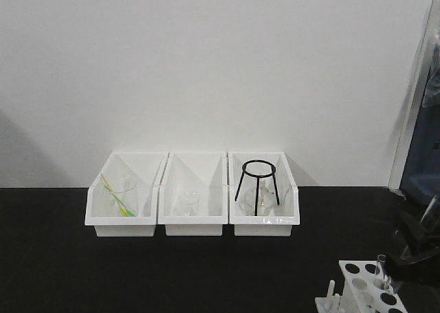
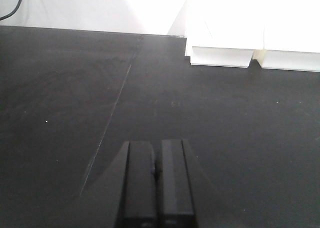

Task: Flip and reinsert test tube from rack
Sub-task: 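Lower the held tube into a rack hole with the right gripper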

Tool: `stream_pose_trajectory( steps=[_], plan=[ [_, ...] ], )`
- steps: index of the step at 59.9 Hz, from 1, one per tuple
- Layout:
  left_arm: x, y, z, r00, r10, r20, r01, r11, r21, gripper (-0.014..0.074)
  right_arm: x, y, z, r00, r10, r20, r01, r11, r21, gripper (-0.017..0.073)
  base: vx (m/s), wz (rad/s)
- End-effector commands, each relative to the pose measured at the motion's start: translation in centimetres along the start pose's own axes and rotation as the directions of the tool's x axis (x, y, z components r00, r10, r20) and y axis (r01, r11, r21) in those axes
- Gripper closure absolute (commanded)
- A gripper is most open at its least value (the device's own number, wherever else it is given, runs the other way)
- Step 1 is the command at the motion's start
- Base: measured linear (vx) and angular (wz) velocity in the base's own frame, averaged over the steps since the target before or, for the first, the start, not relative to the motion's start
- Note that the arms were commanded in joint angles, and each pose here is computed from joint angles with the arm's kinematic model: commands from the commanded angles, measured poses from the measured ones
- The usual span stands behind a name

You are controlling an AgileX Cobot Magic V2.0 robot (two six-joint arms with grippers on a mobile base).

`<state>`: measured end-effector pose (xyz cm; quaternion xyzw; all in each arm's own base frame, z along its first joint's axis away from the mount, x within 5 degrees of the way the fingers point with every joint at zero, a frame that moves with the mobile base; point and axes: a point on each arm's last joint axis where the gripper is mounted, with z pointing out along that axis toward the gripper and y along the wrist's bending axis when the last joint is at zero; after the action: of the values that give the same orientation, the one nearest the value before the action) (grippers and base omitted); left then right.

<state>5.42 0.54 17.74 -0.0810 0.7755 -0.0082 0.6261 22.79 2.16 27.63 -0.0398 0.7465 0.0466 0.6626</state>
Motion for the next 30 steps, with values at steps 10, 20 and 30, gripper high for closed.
stream_pose_trajectory(
  steps=[10,20,30],
  plan=[
    [-0.8,-0.2,-0.1,0.995,-0.004,0.096,0.002,1.0,0.023,0.06,-0.4,0.5,1.5,0.997,-0.014,0.078,0.02,0.997,-0.069,0.0568,0.0,0.0],
    [-0.8,-0.2,-0.1,0.995,-0.004,0.096,0.002,1.0,0.023,0.06,0.7,0.8,1.4,0.998,-0.042,0.04,0.046,0.994,-0.102,0.0568,0.0,0.0],
    [-0.8,-0.2,-0.1,0.995,-0.004,0.096,0.002,1.0,0.023,0.06,2.2,0.9,1.3,0.999,-0.022,0.029,0.026,0.993,-0.113,0.0568,0.0,0.0]
  ],
)
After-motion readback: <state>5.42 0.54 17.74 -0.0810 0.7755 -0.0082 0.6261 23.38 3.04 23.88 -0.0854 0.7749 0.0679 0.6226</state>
